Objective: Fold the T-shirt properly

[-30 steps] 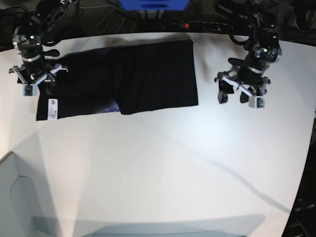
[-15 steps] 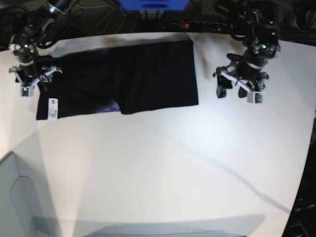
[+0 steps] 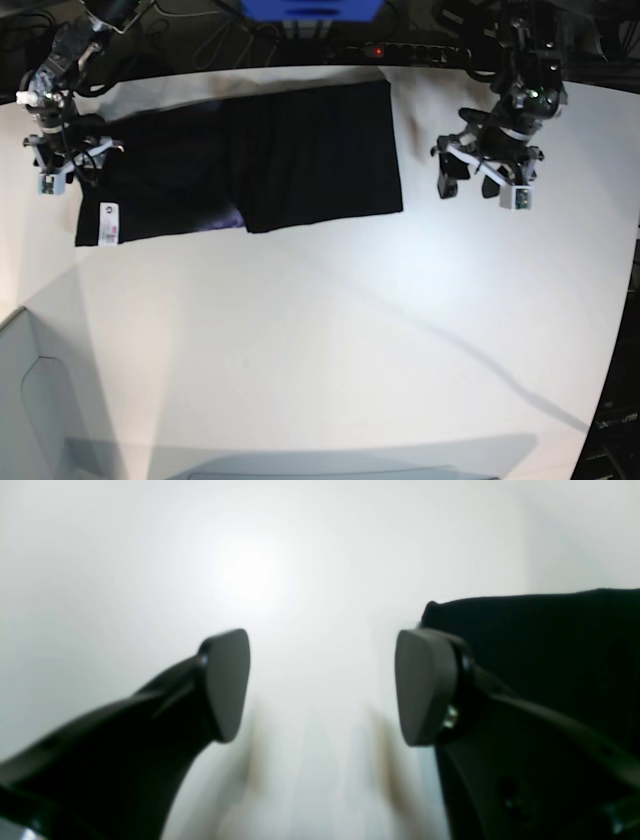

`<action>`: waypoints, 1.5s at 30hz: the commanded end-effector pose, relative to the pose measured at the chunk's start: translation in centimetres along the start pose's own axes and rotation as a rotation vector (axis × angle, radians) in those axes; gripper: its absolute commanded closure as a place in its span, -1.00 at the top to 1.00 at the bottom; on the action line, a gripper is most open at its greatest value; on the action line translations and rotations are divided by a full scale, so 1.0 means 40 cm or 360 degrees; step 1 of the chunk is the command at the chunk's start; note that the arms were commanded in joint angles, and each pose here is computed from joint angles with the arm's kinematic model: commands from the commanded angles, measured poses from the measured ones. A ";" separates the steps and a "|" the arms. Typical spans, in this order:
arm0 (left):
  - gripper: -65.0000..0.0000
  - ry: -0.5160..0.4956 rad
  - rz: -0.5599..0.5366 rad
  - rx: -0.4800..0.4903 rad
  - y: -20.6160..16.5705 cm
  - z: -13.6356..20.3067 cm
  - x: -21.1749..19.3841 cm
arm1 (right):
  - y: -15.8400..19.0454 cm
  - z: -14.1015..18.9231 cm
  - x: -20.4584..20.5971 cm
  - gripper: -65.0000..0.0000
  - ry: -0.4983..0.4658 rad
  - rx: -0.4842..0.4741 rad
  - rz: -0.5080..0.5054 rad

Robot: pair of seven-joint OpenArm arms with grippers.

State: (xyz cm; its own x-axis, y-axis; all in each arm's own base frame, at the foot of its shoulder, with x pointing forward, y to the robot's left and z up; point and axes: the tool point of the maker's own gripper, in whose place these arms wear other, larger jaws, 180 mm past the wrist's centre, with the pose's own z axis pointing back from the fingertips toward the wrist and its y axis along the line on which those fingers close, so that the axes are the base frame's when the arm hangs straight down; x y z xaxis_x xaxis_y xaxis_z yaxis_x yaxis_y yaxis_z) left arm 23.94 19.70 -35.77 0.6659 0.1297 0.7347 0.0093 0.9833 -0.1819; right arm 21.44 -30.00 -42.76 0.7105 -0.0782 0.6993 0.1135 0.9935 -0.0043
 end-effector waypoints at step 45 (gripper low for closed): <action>0.34 0.0201 0.0197 -0.0193 -0.137 -0.128 -0.121 | 0.620 0.222 0.145 -1.00 -0.0435 0.0806 0.0495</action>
State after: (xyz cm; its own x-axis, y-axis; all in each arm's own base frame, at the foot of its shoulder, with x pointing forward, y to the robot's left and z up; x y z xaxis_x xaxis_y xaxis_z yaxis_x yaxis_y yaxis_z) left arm 25.00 12.83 -41.24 0.7342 0.2325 0.6379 0.0159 0.9334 -0.3586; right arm 21.60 -5.27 -33.99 0.4968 0.2084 0.8425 -0.4581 0.8875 0.0506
